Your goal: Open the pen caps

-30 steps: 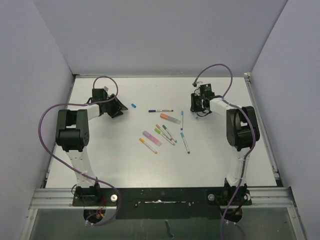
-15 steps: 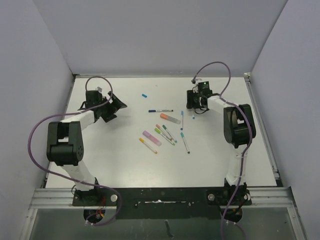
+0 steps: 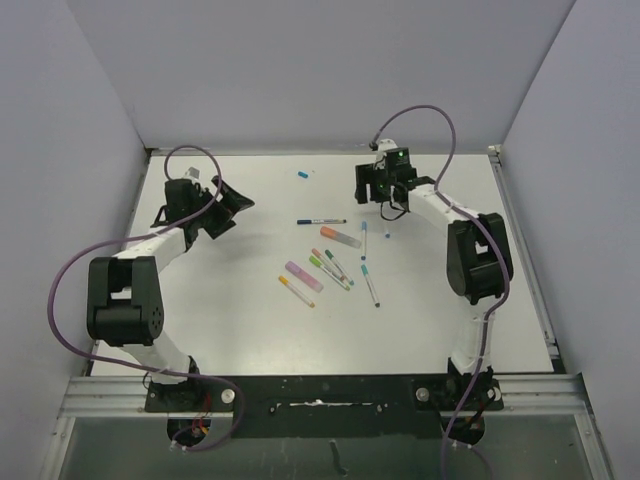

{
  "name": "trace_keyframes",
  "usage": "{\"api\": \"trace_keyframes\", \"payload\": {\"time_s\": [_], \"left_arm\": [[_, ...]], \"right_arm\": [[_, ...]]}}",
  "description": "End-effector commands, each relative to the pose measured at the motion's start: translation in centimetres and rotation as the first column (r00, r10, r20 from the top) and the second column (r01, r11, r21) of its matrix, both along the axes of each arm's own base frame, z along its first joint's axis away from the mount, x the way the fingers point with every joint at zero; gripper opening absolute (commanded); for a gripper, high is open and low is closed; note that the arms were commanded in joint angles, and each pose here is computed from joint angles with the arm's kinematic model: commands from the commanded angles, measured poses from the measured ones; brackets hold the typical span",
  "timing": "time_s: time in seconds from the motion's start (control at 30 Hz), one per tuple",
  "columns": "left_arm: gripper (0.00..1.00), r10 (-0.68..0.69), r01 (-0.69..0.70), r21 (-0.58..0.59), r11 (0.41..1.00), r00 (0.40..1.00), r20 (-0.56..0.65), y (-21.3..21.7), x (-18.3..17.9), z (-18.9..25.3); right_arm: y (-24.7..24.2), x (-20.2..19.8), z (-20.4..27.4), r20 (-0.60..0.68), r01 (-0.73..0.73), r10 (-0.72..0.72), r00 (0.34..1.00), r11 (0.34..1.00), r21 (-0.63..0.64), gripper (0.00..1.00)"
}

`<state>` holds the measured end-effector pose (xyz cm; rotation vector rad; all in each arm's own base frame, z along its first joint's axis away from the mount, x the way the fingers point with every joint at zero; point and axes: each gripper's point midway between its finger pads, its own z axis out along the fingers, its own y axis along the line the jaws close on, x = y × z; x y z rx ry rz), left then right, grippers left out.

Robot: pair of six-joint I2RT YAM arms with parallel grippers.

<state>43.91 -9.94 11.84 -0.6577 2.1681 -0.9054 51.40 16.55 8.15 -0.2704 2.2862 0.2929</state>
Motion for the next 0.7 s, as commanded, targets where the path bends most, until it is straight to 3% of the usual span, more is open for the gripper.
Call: {"api": "trace_keyframes", "payload": {"time_s": [0.0, 0.67], "left_arm": [[0.98, -0.004, 0.009, -0.037, 0.999, 0.991, 0.135, -0.3, 0.5, 4.2], [0.98, -0.010, 0.017, -0.050, 0.999, 0.991, 0.133, -0.5, 0.2, 3.8]], "right_arm": [[4.2, 1.9, 5.0, 0.117, -0.112, 0.108, 0.987, 0.993, 0.031, 0.73], [9.4, 6.5, 5.3, 0.162, -0.225, 0.202, 0.966, 0.965, 0.134, 0.82]]}}
